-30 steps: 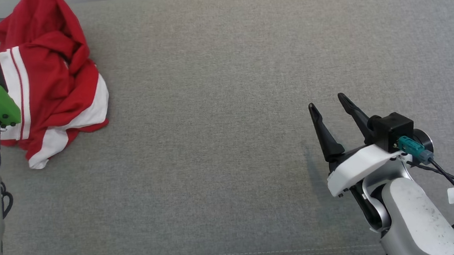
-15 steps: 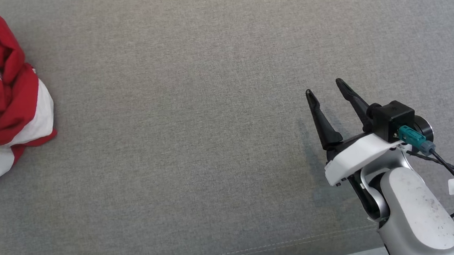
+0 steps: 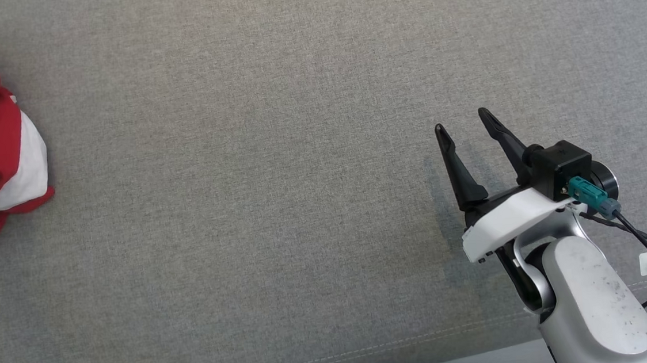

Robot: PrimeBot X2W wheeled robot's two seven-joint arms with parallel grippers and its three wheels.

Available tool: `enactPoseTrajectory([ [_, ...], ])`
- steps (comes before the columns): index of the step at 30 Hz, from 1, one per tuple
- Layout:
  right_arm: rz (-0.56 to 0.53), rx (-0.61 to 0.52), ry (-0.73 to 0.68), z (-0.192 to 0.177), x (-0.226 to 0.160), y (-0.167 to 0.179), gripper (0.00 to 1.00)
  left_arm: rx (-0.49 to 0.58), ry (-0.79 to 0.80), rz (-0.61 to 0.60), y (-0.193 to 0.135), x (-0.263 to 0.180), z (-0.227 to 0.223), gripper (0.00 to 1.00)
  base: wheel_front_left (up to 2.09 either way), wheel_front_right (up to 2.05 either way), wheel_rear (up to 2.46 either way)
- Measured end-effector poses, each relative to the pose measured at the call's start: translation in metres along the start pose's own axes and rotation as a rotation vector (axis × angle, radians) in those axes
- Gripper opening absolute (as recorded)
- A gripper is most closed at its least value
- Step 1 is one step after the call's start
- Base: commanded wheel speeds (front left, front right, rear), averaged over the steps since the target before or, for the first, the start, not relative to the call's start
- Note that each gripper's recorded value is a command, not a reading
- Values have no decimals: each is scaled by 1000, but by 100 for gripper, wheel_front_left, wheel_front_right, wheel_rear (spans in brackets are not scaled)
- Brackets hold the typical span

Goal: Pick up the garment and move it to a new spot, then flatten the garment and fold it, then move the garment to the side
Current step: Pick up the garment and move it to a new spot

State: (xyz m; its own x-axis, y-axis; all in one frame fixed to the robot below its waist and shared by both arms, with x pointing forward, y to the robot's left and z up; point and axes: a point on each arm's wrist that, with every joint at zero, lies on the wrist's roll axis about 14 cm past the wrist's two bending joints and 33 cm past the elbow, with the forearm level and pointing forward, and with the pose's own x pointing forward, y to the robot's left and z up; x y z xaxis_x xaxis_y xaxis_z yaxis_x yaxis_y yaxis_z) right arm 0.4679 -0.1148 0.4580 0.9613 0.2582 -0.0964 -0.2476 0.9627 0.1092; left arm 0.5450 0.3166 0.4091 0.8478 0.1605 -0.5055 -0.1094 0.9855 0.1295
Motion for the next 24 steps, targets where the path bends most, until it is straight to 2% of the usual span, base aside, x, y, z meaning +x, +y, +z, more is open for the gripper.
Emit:
enactPoseTrajectory([
  [10, 25, 1, -17, 8, 1, 10, 100, 14, -143, 20, 11, -14, 36, 0, 0, 0, 0],
  [16, 40, 8, -28, 13, 0, 16, 100, 6, -139, 17, 13, -21, 40, 0, 0, 0, 0],
  [17, 42, 9, -28, 13, 0, 17, 100, -7, -141, 14, 13, -22, 40, 79, 0, 0, 0],
  [18, 43, 9, -29, 14, -1, 18, 100, -14, -143, 9, 11, -22, 41, 100, 0, 0, 0],
  [24, 31, 14, -23, 11, -1, 13, 100, -4, -138, -11, 3, -17, 44, 100, 0, 0, 0],
])
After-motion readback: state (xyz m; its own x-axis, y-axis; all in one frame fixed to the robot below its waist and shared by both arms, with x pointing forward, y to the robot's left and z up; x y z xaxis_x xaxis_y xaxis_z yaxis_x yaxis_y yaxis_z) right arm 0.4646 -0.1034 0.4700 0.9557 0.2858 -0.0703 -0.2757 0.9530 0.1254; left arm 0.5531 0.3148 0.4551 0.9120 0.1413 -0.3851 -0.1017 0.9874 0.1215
